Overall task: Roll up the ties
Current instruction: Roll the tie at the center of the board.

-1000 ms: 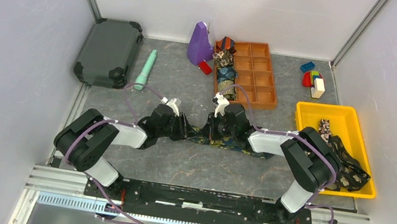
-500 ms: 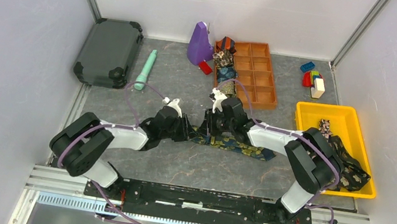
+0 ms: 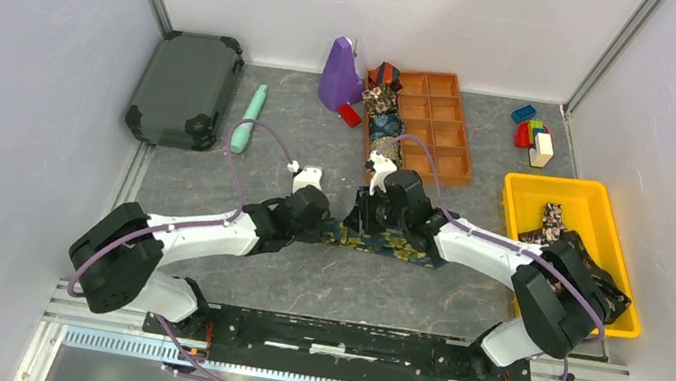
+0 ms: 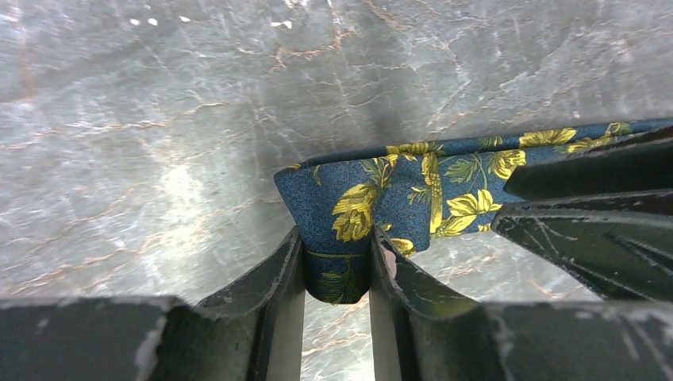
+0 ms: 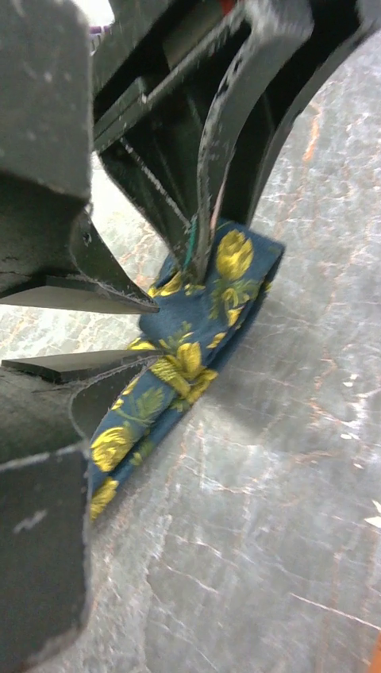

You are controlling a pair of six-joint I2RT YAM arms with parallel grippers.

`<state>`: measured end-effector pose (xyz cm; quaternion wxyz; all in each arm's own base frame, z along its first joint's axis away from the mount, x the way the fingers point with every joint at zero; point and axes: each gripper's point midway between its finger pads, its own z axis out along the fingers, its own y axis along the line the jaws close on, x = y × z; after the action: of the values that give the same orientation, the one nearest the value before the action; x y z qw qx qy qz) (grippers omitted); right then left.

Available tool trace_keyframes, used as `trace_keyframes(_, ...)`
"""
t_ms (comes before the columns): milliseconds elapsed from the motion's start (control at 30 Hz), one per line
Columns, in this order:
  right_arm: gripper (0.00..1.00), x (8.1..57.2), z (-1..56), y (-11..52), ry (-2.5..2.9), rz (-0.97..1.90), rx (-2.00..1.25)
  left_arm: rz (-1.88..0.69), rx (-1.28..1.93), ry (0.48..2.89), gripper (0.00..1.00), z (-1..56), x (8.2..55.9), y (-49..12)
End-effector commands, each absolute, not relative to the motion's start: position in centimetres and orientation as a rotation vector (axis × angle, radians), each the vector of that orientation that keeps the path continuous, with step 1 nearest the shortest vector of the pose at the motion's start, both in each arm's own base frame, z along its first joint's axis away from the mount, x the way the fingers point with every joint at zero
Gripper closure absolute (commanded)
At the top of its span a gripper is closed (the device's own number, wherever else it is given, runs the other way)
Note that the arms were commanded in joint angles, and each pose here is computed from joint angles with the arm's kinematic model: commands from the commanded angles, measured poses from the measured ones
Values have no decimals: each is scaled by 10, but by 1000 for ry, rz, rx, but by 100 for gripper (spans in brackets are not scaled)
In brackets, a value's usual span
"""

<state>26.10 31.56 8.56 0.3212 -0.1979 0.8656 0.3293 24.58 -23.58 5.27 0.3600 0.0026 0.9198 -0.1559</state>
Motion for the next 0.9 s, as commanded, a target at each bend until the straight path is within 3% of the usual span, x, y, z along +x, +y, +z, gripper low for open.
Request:
trace_keyframes(0,72,255,82,319,2267,886,-498,-102,97,2323,81,75,249,-207)
trace_keyframes(567,77,246,83,394,2212,1136,-568,229,252,2234,81,112,238,-191)
trace_keyframes(867,77,253,64,346,2286,963,-510,500,314,2184,82,106,244,-175)
